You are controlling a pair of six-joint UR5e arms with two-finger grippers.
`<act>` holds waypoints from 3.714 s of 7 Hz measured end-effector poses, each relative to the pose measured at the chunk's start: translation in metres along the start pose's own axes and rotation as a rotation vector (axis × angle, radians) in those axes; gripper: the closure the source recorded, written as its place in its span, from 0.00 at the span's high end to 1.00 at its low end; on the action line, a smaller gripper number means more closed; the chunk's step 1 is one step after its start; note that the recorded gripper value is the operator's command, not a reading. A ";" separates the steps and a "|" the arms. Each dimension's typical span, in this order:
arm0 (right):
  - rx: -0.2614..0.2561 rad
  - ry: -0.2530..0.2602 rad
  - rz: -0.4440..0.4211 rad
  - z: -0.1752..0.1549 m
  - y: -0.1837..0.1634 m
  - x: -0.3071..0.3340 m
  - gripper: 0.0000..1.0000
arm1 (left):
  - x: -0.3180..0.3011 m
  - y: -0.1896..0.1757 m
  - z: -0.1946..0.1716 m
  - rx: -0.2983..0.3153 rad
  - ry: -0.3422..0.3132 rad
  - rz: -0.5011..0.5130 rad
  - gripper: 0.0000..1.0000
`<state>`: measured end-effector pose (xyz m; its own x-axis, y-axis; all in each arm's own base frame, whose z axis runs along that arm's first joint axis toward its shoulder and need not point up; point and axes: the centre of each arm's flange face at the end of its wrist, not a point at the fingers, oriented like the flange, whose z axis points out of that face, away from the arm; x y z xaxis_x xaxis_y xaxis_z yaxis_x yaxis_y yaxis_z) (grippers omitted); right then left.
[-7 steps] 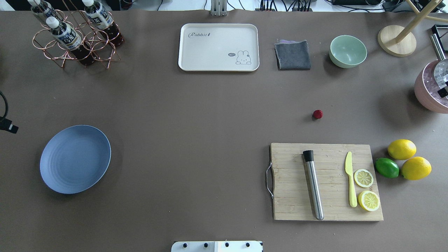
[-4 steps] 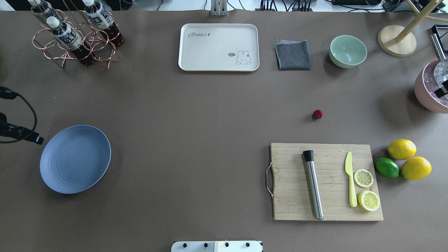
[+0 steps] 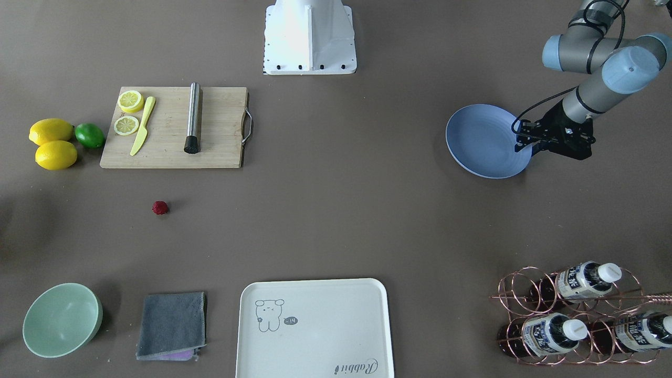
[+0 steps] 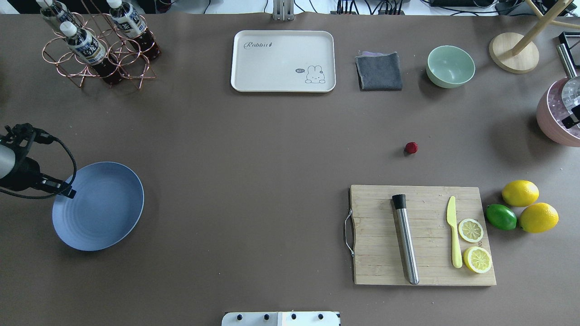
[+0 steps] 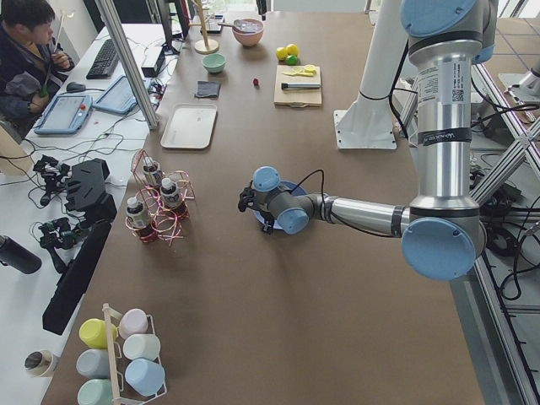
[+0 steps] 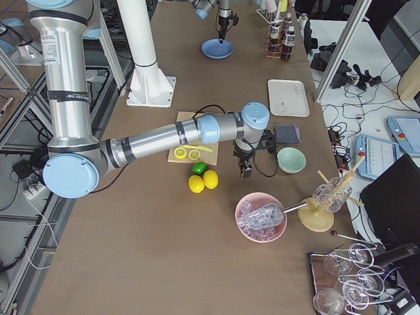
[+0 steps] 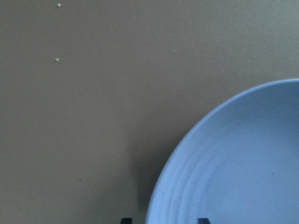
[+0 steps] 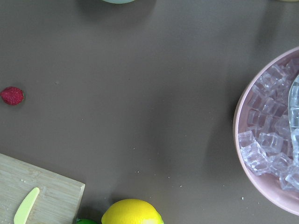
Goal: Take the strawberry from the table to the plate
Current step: 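Reach the left gripper to the blue plate's rim and grip it, then slide the blue plate with the left gripper while the right gripper descends to the strawberry, then close the right gripper on the red strawberry and lift it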
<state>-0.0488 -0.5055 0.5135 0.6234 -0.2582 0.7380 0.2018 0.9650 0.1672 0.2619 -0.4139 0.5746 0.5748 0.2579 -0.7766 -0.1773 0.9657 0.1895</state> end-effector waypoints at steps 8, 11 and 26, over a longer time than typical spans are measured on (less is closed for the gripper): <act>0.001 -0.044 0.135 0.031 -0.077 -0.128 0.88 | 0.276 -0.127 -0.031 -0.037 0.261 -0.528 0.00; 0.067 -0.016 0.155 0.122 -0.107 -0.207 0.86 | 0.358 -0.117 -0.006 -0.004 0.266 -0.579 0.00; 0.078 -0.040 0.124 0.144 -0.144 -0.290 0.00 | 0.398 -0.089 0.044 0.051 0.219 -0.587 0.35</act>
<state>-0.3673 -0.5629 0.3691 0.6092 -0.1362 0.7812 0.0648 0.9904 0.1221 0.5416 -0.3960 0.2748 0.3870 -0.3228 -0.8637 0.1595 0.9460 -0.2821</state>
